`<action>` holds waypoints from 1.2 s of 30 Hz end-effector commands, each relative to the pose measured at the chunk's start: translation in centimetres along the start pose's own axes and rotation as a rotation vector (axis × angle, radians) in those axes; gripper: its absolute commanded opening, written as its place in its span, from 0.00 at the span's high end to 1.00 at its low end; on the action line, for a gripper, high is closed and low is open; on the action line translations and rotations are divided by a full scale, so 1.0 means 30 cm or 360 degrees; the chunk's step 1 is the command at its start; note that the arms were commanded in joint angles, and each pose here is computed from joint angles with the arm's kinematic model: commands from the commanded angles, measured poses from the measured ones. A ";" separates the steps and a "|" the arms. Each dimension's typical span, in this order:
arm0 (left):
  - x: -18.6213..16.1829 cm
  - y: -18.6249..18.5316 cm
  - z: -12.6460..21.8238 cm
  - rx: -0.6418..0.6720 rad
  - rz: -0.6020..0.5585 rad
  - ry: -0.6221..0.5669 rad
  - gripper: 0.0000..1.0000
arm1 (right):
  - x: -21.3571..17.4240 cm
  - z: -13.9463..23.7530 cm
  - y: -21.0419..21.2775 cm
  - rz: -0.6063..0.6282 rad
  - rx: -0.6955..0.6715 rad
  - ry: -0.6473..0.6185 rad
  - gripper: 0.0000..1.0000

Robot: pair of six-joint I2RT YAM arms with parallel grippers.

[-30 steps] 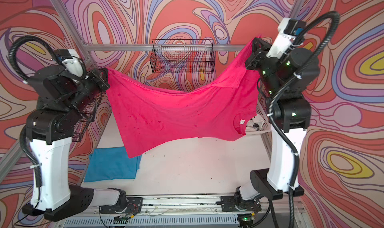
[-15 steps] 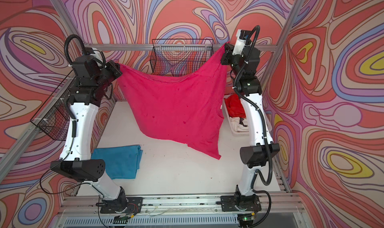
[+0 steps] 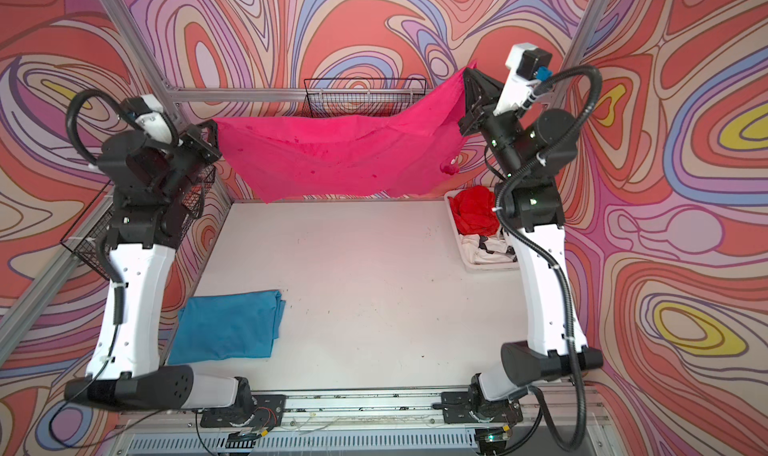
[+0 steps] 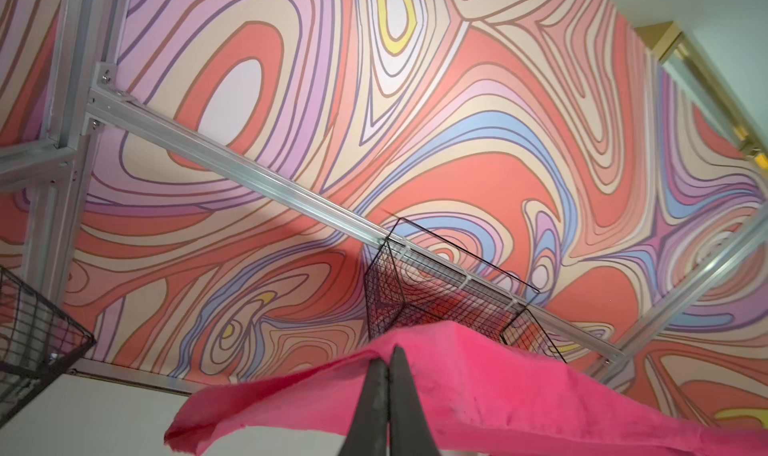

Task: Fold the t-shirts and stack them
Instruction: 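Swing the pink t-shirt down and lay it flat toward the robot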

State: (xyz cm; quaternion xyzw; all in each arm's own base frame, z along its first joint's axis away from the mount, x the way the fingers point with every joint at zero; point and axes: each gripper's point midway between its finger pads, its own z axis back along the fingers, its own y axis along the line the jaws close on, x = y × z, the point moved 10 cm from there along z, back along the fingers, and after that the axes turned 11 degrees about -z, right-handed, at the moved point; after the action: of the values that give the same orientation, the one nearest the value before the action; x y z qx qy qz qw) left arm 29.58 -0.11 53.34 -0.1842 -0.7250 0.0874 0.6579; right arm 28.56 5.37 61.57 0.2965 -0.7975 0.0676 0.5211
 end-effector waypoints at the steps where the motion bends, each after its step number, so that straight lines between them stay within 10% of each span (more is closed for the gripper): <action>1: -0.121 0.034 0.067 -0.0072 0.0096 -0.0016 1.00 | -0.123 0.100 -0.014 -0.0078 -0.0047 0.0169 1.00; 15: -0.978 0.301 0.538 0.0453 0.0627 0.0999 1.00 | -0.696 0.776 -0.076 -0.0863 -0.1220 0.1085 1.00; 36: -1.069 0.287 0.779 0.0944 0.0817 0.1518 1.00 | -0.837 1.060 -0.059 -0.1211 -0.2031 0.1420 1.00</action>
State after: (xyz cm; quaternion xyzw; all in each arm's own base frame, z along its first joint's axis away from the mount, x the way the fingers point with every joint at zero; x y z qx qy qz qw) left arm 11.09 -2.02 17.84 -0.2168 -0.2652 0.3162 0.8847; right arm 12.16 1.05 26.62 0.1642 -0.2836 -0.4264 0.8431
